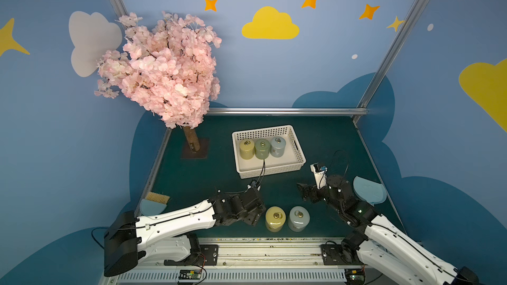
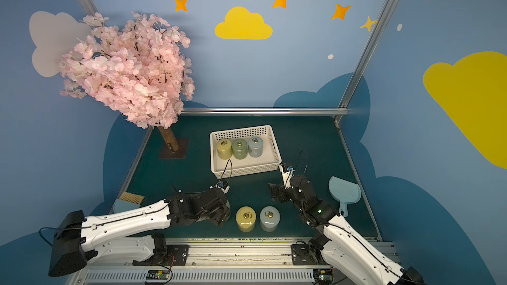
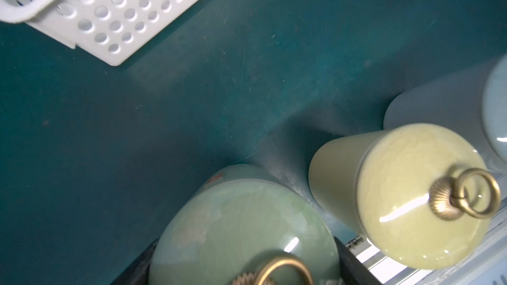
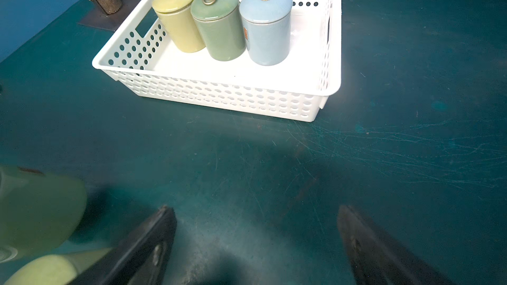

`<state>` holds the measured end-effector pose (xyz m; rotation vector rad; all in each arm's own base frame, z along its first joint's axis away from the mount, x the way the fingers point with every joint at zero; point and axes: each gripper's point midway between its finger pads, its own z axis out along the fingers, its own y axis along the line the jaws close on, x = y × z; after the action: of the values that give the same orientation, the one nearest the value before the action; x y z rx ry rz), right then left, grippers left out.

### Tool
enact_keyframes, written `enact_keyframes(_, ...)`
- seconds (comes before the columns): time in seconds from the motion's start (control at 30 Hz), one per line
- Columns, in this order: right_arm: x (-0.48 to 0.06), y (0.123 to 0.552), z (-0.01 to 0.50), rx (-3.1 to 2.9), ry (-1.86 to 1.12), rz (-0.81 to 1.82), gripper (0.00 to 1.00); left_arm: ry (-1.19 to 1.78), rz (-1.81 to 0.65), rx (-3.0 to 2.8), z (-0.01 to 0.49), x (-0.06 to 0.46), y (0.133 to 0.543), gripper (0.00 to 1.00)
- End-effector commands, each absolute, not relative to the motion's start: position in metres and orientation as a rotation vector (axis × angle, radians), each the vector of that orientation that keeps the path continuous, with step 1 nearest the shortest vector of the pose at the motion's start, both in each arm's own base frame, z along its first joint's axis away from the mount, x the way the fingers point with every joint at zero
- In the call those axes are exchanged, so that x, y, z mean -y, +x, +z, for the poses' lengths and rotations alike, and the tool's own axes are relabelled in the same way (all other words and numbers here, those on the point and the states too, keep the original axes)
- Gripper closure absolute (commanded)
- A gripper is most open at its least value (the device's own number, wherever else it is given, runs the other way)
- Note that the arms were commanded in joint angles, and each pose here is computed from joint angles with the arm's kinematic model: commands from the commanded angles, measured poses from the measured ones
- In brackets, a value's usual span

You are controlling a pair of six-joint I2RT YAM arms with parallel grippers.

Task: Take the tea canister out of the basket
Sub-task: Place the tea canister at the center of the board.

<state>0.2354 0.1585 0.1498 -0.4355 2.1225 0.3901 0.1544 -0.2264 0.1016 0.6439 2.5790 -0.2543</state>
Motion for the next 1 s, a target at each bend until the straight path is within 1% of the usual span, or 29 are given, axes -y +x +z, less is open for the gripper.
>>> enact_keyframes(0.0, -0.155, 0.237, 0.15, -2.108, -0.425, 0.376, 0.02, 0.568, -0.345, -2.504, 0.119, 0.24, 0.163, 0.48)
enact_keyframes(0.97, -0.155, 0.238, 0.15, -2.106, -0.421, 0.373, 0.02, 0.565, -0.299, -2.584, 0.086, 0.241, 0.147, 0.49)
